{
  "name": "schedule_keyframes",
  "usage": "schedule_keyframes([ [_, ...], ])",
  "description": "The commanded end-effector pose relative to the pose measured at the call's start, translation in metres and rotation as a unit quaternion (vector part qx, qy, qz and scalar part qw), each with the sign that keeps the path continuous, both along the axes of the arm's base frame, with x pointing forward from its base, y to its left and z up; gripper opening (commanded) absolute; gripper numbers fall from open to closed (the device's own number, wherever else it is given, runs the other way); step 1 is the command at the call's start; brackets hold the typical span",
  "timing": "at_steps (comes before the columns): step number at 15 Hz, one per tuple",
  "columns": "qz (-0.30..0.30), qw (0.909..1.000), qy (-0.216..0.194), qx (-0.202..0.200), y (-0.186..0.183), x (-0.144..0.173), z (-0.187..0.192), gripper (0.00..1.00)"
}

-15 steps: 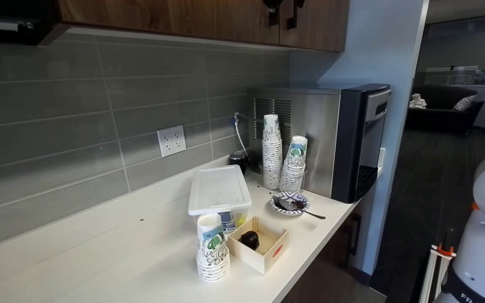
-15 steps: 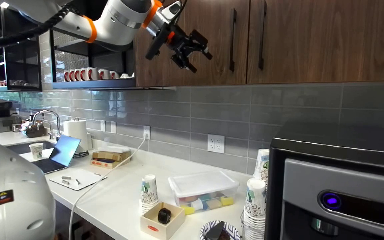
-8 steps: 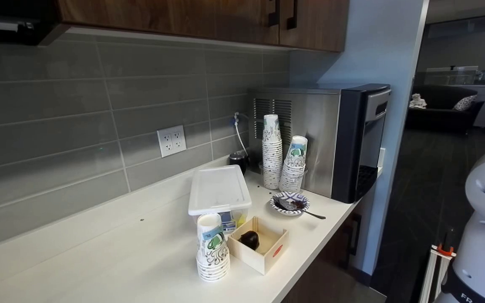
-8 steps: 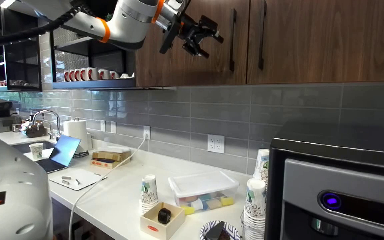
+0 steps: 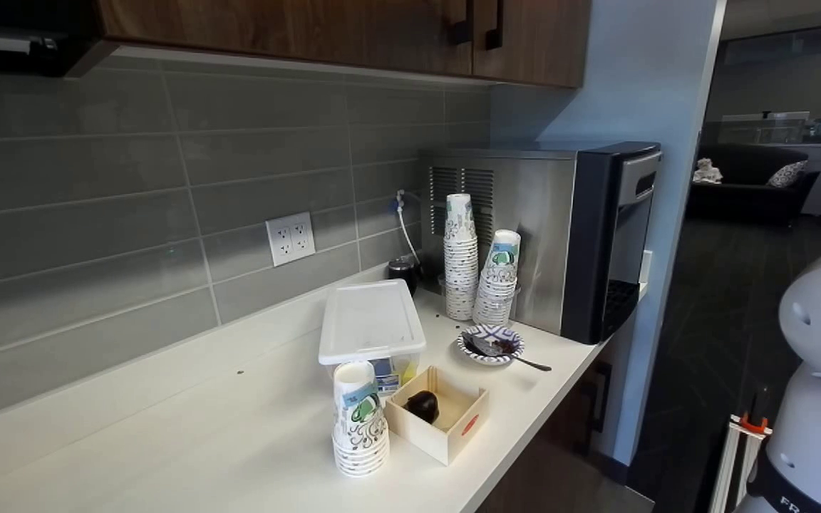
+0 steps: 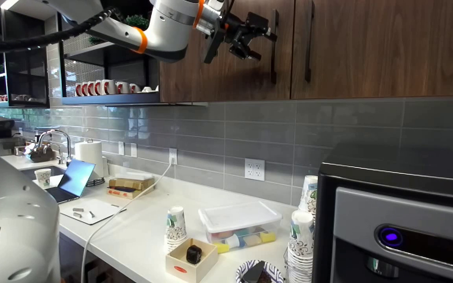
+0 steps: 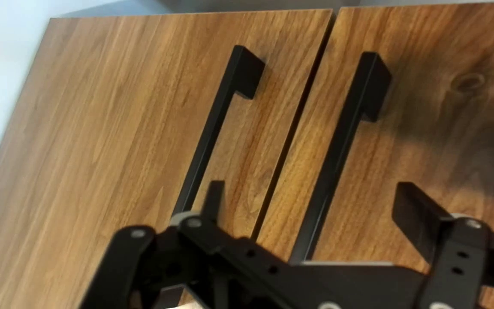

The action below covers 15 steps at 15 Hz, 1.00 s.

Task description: Open and close the top left cabinet door

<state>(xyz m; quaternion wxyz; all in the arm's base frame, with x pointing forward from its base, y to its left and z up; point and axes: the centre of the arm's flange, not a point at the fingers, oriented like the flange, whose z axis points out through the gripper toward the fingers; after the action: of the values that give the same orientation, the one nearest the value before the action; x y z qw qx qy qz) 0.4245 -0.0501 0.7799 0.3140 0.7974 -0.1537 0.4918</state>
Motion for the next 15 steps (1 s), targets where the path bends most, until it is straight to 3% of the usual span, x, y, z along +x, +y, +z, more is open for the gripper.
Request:
schedule_keyframes([
  [1, -0.015, 0.9991, -0.039, -0.006, 0.000, 0.021, 0.002, 1.00],
  [6, -0.039, 0.9973, -0.063, -0.001, -0.010, 0.032, -0.004, 1.00],
  [15, -0.084, 0.9901, -0.113, 0.008, -0.030, 0.022, -0.006, 1.00],
])
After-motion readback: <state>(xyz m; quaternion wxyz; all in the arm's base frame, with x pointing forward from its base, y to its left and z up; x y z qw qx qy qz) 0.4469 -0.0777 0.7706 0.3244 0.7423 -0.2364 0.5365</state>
